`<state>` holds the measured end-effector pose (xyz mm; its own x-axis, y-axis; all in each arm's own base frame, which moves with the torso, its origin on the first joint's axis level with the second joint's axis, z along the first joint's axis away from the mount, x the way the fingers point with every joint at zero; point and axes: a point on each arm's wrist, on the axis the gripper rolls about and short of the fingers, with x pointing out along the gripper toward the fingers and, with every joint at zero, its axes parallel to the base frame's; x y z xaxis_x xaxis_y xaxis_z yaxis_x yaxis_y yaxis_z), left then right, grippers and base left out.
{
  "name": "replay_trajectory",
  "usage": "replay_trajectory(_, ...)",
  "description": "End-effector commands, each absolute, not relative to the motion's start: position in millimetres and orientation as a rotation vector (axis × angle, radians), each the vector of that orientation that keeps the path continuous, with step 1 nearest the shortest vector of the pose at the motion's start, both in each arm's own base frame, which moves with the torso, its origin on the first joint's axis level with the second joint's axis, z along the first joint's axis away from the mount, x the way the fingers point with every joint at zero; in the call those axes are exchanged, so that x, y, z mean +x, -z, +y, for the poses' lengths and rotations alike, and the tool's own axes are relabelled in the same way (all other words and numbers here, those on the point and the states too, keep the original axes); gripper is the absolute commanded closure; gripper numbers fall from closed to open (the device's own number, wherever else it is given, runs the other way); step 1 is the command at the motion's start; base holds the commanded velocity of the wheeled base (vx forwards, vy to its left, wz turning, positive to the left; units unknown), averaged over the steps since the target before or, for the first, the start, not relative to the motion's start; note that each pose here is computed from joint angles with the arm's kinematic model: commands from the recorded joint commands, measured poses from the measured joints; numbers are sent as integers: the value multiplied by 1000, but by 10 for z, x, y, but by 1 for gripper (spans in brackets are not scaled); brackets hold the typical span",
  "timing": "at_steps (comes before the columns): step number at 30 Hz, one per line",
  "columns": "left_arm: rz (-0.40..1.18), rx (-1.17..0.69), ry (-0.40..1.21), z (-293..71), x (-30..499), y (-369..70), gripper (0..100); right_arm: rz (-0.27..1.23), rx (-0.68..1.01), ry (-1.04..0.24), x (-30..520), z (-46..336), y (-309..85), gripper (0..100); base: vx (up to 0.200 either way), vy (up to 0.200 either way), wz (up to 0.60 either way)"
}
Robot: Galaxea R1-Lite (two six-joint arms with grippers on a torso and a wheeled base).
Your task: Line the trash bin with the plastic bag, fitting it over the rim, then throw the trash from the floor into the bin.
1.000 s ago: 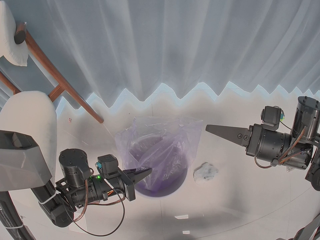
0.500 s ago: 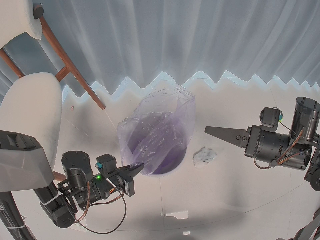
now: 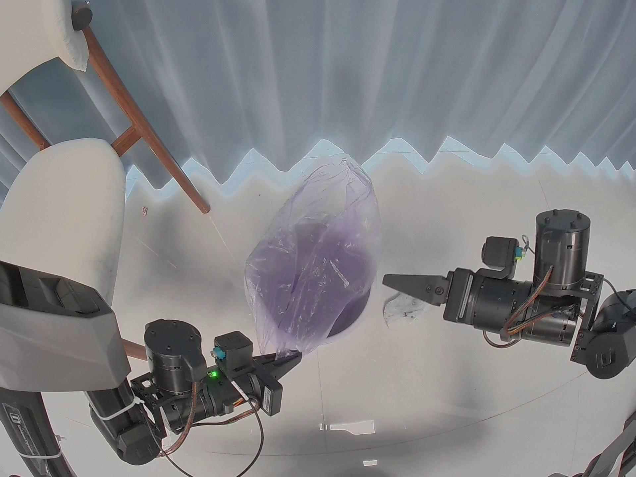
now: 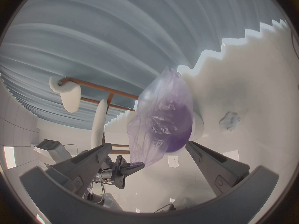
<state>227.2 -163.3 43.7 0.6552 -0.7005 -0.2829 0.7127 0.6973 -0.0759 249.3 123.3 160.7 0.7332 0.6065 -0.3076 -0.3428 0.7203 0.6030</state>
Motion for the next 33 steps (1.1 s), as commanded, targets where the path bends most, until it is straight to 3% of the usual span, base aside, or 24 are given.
replay_trajectory(1, 312, 49, 845, -1688, 2175, -439, 100, 580, 527, -567, 2477, 1354, -1517, 0, 0, 0, 0)
replay_trajectory(5, 302, 70, 866, -1725, 2134, -448, 100, 608, 508, -566, 2449, 1422, -1474, 0, 0, 0, 0)
replay_trajectory(15, 304, 122, 916, -1801, 2035, -409, 100, 642, 390, -423, 2590, 1716, -1086, 0, 0, 0, 0)
replay_trajectory(33, 304, 135, 978, -1937, 1902, -403, 100, 498, 361, -347, 2851, 1843, -789, 0, 0, 0, 0)
